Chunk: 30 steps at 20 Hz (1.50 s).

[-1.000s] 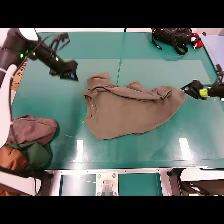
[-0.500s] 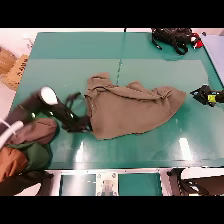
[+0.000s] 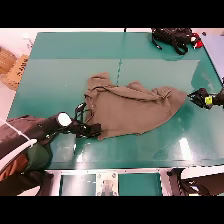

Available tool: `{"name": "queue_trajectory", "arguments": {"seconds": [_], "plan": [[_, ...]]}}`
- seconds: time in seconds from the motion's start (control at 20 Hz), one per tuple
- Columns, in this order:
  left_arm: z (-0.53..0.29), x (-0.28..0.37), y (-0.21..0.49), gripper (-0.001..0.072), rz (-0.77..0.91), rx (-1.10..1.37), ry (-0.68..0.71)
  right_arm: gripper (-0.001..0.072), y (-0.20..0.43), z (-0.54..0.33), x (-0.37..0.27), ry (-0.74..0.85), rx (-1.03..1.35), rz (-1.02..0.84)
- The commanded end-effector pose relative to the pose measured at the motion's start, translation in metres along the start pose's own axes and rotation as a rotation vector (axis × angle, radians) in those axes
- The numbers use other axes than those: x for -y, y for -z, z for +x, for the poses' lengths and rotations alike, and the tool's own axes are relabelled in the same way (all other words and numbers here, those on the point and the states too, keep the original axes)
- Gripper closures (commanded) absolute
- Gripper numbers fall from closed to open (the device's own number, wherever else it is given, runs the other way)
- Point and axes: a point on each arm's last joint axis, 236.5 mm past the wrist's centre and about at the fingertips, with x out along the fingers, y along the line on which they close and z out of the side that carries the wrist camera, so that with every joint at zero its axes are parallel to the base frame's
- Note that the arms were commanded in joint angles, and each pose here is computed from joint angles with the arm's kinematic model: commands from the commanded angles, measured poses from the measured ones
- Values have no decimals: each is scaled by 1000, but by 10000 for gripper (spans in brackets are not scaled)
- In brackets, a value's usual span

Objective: Fold the shirts.

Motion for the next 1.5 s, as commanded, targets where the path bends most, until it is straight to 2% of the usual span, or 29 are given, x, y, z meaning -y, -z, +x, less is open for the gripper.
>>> {"name": "queue_trajectory", "arguments": {"seconds": [0.0, 0.1, 0.35, 0.55, 0.8, 1.15, 1.2, 1.25, 1.35, 1.4, 1.45], "plan": [[-25, -14, -42, 685, 27, 51, 5, 279, 2, 1, 2, 5, -7, -2], [-66, -40, -94, 685, -6, 149, -12, 240, 8, 2, 3, 7, -29, -4], [-136, -74, -171, 685, -21, 355, -25, 240, 54, 27, 1, -3, -137, 23], [-126, -81, -178, 685, -25, 335, -27, 246, 120, 35, 7, 15, -339, 15], [-126, -82, -177, 684, 41, 330, -38, 247, 195, -14, 47, 215, -710, 40], [-121, -77, -162, 684, 77, 264, -23, 248, 222, -22, 37, 210, -833, 22], [-120, -77, -161, 684, 77, 256, -20, 284, 224, -16, 34, 217, -833, -1], [-120, -76, -159, 684, 77, 249, -17, 356, 225, -11, 29, 216, -833, -22], [-119, -75, -155, 684, 79, 231, -12, 398, 225, 3, 10, 176, -819, -59], [-119, -75, -153, 684, 79, 225, -9, 536, 221, 12, -3, 137, -791, -77], [-119, -73, -152, 684, 82, 216, -6, 553, 215, 19, -16, 98, -763, -88]]}}
